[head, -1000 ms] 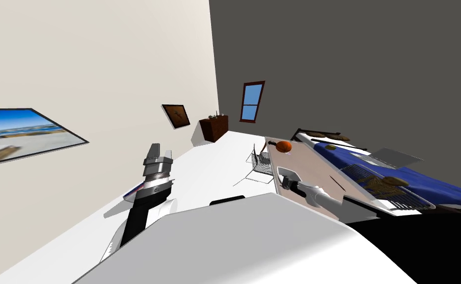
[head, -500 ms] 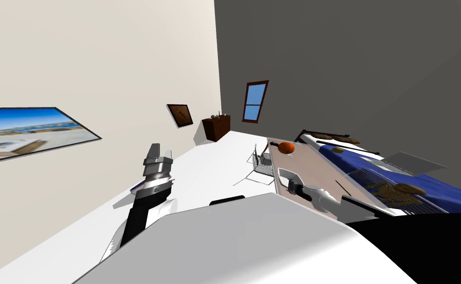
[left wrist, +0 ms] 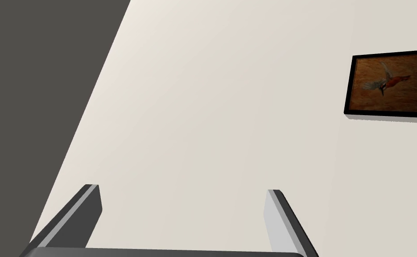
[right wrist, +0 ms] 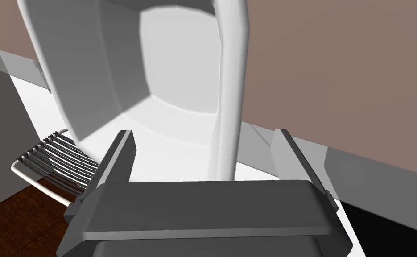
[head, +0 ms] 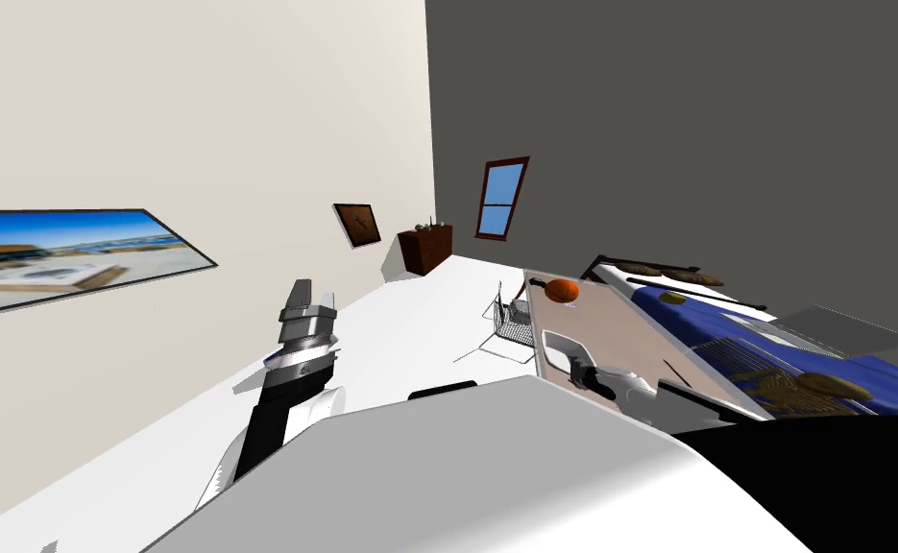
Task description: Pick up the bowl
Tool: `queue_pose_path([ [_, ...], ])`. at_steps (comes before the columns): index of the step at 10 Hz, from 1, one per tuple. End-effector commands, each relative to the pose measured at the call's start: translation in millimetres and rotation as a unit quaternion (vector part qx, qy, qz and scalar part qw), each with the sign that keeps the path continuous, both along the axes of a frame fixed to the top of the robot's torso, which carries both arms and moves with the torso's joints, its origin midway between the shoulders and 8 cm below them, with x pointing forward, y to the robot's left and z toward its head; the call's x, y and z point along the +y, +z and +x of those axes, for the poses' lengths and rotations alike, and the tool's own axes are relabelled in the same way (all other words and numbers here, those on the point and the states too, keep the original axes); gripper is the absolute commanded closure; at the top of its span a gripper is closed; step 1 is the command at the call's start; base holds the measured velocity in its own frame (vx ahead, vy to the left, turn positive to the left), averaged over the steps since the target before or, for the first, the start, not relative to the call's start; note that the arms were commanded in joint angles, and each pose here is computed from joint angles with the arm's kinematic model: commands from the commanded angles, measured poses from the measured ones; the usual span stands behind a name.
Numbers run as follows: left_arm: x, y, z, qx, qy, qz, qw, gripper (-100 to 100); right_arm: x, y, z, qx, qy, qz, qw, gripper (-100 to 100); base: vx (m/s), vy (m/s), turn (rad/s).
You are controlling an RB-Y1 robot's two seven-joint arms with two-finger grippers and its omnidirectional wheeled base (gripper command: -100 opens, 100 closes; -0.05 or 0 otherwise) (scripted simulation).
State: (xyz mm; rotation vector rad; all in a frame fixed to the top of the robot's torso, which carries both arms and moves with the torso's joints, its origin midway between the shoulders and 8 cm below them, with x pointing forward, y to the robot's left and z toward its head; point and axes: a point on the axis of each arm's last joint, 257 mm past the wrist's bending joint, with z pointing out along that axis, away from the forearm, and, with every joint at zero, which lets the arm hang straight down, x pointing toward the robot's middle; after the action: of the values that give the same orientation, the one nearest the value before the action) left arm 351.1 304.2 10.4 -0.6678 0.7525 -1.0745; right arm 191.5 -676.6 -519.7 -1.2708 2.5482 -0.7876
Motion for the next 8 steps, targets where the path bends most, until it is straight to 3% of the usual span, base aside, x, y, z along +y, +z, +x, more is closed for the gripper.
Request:
queue_pose_path([
  [1, 0.0, 0, 0, 0.0, 0.0, 0.0, 1.0, 0, 2, -3, -10, 0.011, 0.006, -0.002, 0.9999, -100, 0.008, -0.053, 0.058],
  [4, 0.0, 0, 0, 0.0, 0.0, 0.0, 1.0, 0, 1, -4, -10, 0.012, 0.006, -0.002, 0.9999, -100, 0.001, -0.007, -0.005],
  [5, 0.0, 0, 0, 0.0, 0.0, 0.0, 1.0, 0, 1, -4, -10, 0.012, 0.006, -0.002, 0.9999, 0, 0.0, 0.0, 0.0],
  [6, 0.0, 0, 0, 0.0, 0.0, 0.0, 1.0, 0, 34, -28, -22, 0.007, -0.008, 0.032, 0.9994, -100, 0.017, -0.032, 0.251],
  [7, 0.0, 0, 0, 0.0, 0.0, 0.0, 1.0, 0, 33, -30, -35, 0.012, -0.015, 0.034, 0.9992, -100, 0.018, -0.047, 0.177],
  [8, 0.0, 0, 0, 0.0, 0.0, 0.0, 1.0, 0, 32, -29, -35, 0.017, -0.006, 0.029, 0.9994, -100, 0.009, -0.028, -0.012],
])
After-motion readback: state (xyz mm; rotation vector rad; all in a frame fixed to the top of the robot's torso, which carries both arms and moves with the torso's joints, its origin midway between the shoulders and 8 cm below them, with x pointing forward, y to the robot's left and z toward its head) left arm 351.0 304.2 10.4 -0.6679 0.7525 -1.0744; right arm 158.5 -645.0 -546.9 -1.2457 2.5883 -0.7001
